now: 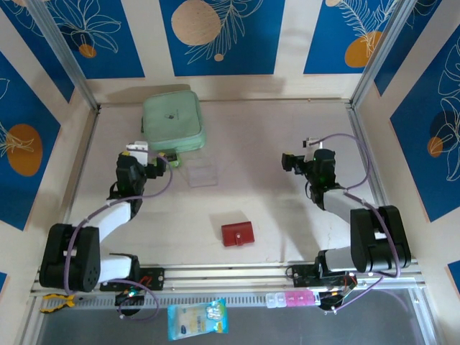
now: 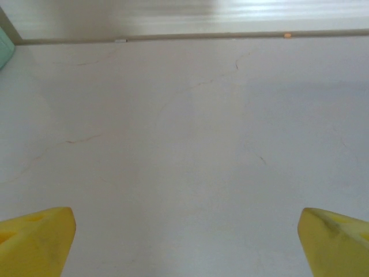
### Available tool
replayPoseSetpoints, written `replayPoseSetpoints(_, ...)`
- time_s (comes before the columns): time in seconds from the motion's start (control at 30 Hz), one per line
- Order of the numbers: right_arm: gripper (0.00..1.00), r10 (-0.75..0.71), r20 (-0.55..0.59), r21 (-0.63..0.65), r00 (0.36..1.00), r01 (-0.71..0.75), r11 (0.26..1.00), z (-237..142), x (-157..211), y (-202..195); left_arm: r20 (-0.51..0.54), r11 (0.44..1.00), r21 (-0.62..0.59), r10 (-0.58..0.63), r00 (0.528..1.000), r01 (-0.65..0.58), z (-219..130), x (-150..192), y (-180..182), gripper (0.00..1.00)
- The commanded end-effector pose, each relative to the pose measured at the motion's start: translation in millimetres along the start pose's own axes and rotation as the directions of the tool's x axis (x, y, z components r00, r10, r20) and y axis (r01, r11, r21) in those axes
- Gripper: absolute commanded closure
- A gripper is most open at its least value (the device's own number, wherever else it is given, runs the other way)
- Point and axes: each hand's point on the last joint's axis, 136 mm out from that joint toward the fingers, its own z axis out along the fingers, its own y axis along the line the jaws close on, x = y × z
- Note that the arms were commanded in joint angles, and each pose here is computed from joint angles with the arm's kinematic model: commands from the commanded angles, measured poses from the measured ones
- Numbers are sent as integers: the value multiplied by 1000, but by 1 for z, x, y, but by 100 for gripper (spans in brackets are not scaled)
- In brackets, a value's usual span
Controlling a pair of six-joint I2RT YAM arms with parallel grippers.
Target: Take the credit cards out of the card holder
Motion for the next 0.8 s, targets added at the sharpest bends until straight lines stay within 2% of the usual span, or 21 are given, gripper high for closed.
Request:
replayPoseSetpoints(0.0,0,12,-78,6,997,-11,1000,-7,-2,8,-112,999,15,-50,992,52,-6,-5,0,0)
replayPoseSetpoints(0.27,4,71,-190,-25,979,-77,997,-20,-9,58,-242,987,84,-115,963,139,-31,-20,-13,0)
replayPoseSetpoints(0.37,6,123,-239,-30,963,-134,990,-23,-6,79,-292,973,62,-197,936,224,-41,-27,-13,0)
replayPoseSetpoints(0.43,7,145,-271,-48,952,-163,985,-23,-3,94,-325,959,118,-209,922,258,-46,-32,-24,0)
replayPoseSetpoints(0.63,11,84,-350,-143,933,-142,979,-23,6,152,-420,934,95,-275,865,343,-50,-24,-30,0)
replayPoseSetpoints(0.77,14,85,-449,-127,890,-158,979,-18,12,178,-458,927,109,-274,845,359,-45,-20,-36,0)
